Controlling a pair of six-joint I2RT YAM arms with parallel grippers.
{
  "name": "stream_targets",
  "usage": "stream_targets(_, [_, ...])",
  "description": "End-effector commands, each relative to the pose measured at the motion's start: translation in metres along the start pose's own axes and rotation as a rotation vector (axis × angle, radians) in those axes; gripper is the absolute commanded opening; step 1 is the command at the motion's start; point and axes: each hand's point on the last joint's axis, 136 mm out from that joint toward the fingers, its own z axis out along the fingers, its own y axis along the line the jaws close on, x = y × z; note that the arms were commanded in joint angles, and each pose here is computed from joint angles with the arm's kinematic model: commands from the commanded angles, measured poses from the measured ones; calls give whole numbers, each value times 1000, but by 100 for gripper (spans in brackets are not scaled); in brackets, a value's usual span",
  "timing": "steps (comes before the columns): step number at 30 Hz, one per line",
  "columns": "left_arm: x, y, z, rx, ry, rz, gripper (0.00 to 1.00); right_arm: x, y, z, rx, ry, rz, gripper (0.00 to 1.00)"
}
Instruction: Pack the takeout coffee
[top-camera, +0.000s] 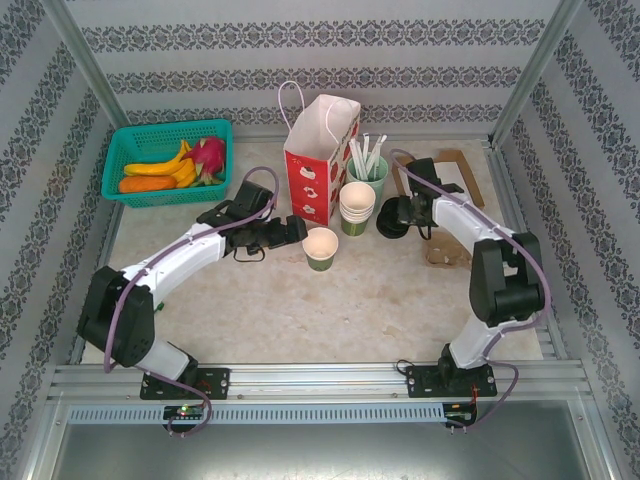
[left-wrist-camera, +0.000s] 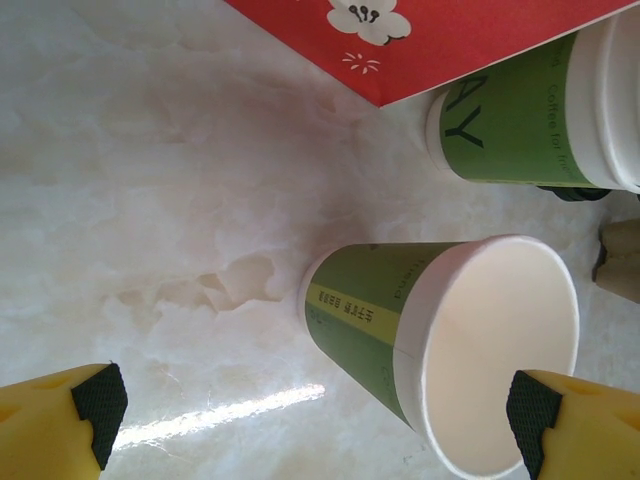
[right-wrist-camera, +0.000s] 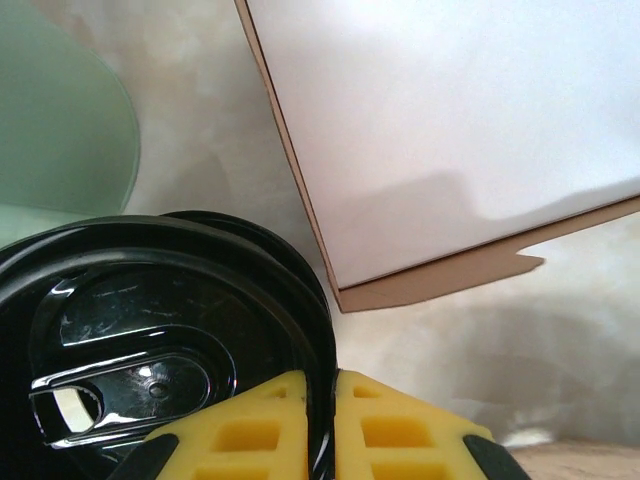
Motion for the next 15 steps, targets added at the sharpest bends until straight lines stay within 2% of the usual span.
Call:
stream_targets(1, [-8,-24,-14,97,-63,63,99,-6,-3,-10,31,-82,-43,13])
stream_targets(5, [-13,-40,-25,171,-97,121,99,-10,0,-26,47,-174,-80,13])
stream_targets(10, [-25,-63,-46,235,-179,212,99,-22,-1,-73,151,-322,-123,13])
stream_targets(15, [-42,-101,-62,288,-226,299,99,-35,32,-132,59,-462,-154,14])
